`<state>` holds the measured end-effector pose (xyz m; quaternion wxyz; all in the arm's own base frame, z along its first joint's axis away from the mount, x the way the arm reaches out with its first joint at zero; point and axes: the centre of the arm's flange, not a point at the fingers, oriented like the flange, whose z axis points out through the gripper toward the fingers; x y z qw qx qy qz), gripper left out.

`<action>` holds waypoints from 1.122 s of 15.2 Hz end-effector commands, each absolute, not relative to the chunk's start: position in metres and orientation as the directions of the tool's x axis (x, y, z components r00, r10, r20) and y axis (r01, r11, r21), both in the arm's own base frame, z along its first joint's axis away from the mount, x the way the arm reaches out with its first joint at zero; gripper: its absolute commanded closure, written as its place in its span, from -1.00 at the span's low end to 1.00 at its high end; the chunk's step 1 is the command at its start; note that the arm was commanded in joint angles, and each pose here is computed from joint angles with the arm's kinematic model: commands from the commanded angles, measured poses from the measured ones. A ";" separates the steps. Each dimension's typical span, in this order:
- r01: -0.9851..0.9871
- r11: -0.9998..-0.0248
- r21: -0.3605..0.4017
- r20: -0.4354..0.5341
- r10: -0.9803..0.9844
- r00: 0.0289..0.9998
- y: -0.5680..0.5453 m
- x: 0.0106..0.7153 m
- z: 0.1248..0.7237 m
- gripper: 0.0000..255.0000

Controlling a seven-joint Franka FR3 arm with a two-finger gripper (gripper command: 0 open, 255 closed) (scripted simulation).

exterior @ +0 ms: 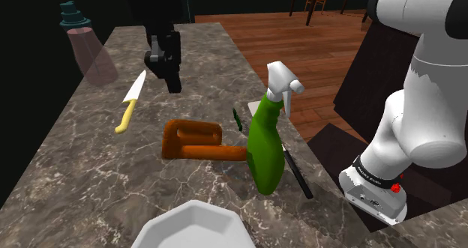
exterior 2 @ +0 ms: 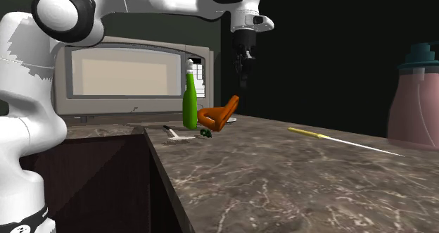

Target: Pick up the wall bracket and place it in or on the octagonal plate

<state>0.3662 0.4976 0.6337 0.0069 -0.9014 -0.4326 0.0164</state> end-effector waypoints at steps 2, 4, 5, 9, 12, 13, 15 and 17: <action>0.773 -0.633 -0.020 -0.016 0.774 0.633 0.494 0.355 0.625 -1.00; 0.762 -0.648 -0.007 0.000 0.762 0.648 0.488 0.333 0.609 -1.00; 0.756 -0.655 -0.001 0.009 0.756 0.655 0.485 0.321 0.600 -1.00; 0.750 -0.661 0.004 0.016 0.750 0.661 0.483 0.312 0.577 -1.00; 0.750 -0.661 0.004 0.016 0.750 0.661 0.483 0.312 0.561 -1.00; 0.750 -0.661 0.004 0.016 0.750 0.661 0.483 0.312 0.556 -1.00; 0.750 -0.661 0.004 0.016 0.750 0.661 0.483 0.312 0.553 -1.00; 0.750 -0.661 0.004 0.016 0.750 0.661 0.483 0.312 0.553 -1.00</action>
